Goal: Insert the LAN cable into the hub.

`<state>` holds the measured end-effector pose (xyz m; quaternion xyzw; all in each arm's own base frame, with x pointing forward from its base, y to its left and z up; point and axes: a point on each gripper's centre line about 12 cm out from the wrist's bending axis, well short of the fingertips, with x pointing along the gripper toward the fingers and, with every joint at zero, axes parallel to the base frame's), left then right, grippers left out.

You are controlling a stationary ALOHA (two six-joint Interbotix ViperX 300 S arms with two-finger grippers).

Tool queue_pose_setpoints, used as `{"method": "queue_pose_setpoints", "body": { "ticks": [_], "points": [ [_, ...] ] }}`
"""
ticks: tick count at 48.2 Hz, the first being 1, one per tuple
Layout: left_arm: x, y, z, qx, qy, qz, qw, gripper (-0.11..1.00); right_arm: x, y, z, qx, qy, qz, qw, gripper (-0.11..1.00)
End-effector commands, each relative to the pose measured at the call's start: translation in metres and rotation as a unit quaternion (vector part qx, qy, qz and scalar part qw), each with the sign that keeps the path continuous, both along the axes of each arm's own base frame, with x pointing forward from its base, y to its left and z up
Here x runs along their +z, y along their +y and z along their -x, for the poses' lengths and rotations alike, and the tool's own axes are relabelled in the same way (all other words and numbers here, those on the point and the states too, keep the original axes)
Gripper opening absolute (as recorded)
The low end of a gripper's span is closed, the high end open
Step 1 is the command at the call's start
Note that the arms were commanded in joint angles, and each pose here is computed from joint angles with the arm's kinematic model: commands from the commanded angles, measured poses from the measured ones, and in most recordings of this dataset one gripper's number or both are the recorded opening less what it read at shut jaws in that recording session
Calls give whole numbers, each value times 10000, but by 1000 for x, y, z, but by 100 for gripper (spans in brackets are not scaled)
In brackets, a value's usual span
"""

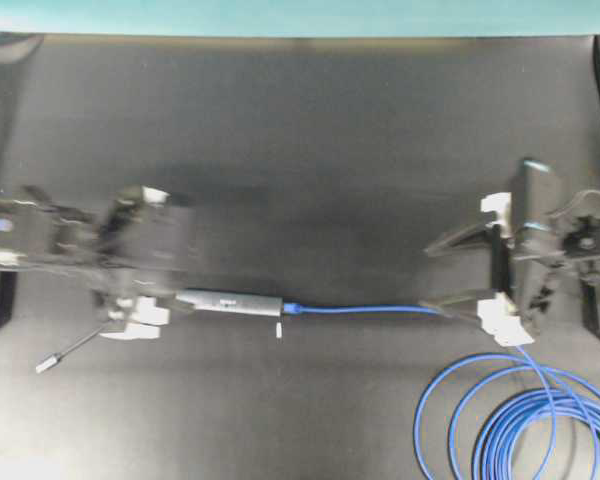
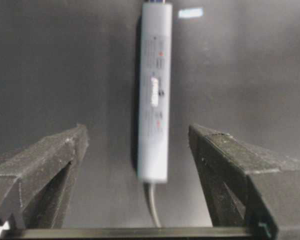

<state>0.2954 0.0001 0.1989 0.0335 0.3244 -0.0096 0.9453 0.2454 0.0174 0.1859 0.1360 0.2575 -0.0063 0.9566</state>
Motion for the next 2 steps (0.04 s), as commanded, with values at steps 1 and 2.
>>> {"method": "queue_pose_setpoints", "body": {
  "ticks": [1, 2],
  "points": [
    [11, 0, 11, -23, -276, -17, 9996, 79, 6, 2, 2, 42, -145, -18, 9999, 86],
    [11, 0, 14, -23, -284, -17, 9996, 79, 7, 2, 3, 42, -160, -19, 9999, 86]
  ]
}}
